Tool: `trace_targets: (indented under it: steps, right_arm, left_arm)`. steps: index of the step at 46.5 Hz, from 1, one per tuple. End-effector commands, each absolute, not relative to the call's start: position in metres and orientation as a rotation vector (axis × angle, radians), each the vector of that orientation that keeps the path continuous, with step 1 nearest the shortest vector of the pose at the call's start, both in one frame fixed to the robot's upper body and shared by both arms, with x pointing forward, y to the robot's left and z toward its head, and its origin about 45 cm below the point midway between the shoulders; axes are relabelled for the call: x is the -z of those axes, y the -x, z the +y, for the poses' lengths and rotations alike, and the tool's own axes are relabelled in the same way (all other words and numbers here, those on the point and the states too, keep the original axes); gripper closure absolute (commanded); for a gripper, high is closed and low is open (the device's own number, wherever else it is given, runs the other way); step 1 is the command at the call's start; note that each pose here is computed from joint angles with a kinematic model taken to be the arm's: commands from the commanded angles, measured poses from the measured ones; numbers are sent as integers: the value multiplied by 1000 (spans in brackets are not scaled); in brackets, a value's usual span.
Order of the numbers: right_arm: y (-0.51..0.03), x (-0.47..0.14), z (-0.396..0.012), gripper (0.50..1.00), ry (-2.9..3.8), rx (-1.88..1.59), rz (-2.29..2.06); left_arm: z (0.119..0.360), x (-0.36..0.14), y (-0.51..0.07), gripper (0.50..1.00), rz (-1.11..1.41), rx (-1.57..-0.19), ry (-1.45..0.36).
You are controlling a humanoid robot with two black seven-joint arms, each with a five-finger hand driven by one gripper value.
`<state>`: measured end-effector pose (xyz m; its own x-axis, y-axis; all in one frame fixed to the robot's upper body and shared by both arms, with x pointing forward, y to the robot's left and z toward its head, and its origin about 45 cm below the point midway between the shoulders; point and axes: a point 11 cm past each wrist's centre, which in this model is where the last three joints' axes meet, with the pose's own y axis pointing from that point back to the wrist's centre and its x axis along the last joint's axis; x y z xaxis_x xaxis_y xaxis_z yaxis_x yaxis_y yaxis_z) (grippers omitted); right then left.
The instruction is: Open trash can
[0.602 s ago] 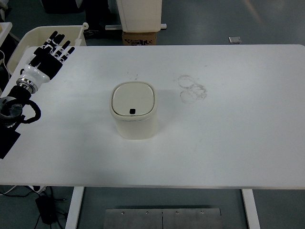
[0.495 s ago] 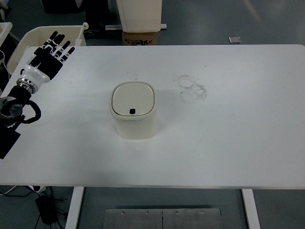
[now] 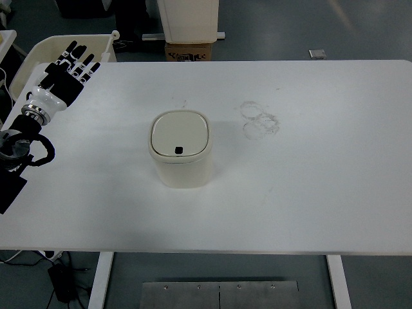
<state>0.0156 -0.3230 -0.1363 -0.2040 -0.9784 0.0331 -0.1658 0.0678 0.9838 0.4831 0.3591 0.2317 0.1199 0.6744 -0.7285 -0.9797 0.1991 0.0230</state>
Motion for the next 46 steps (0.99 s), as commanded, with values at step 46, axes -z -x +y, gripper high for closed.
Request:
trace_targets:
  steps: [46]
  right_arm:
    - [-16,136,-323,507,-1195,1231,-1512]
  left_arm:
    - [364,-306,-477,500,554,-1192,496]
